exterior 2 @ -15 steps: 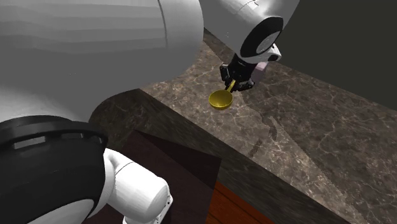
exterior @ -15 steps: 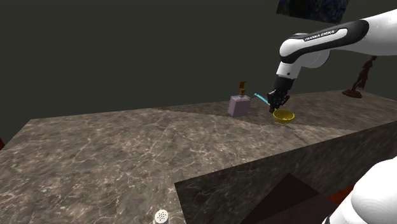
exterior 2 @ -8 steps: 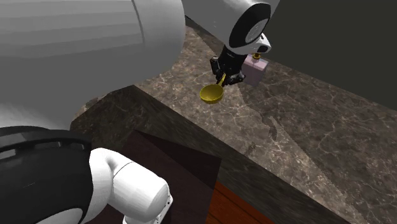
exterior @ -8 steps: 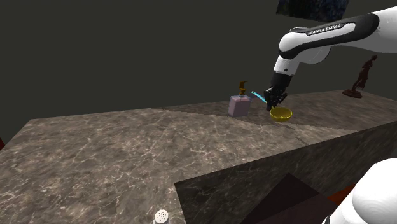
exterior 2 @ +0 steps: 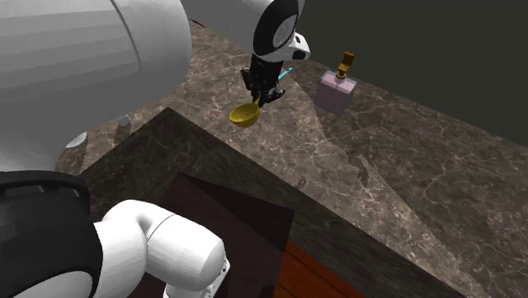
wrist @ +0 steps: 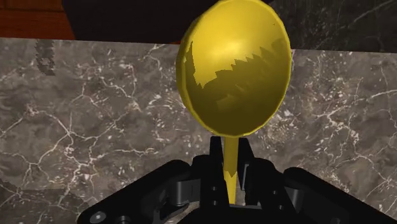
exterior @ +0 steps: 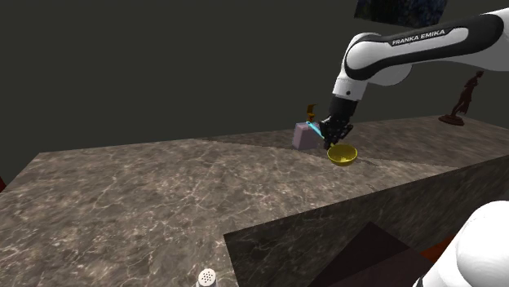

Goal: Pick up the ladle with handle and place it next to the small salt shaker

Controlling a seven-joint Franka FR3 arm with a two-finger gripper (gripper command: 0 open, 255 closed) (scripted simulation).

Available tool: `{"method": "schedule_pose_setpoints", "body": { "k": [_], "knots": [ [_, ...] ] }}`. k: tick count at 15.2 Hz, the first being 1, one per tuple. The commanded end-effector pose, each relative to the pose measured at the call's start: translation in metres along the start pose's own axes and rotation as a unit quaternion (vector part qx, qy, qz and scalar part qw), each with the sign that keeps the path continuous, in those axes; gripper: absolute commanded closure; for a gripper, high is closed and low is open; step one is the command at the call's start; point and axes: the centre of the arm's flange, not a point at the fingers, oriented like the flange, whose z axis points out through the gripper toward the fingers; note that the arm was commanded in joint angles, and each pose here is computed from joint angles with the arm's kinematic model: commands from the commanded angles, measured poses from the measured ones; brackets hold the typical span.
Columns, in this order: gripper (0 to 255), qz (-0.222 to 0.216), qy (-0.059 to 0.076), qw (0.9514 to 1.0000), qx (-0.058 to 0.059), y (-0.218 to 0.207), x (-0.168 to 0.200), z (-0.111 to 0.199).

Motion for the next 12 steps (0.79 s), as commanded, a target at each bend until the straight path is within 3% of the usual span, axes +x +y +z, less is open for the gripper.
{"method": "schedule_pose_setpoints", "body": {
  "k": [1, 12],
  "knots": [
    [255, 0.001, 0.000, 1.0000, 0.000, -0.026, -0.003, 0.003],
    [255, 0.001, 0.000, 1.0000, 0.000, -0.165, -0.037, 0.028]
  ]
}}
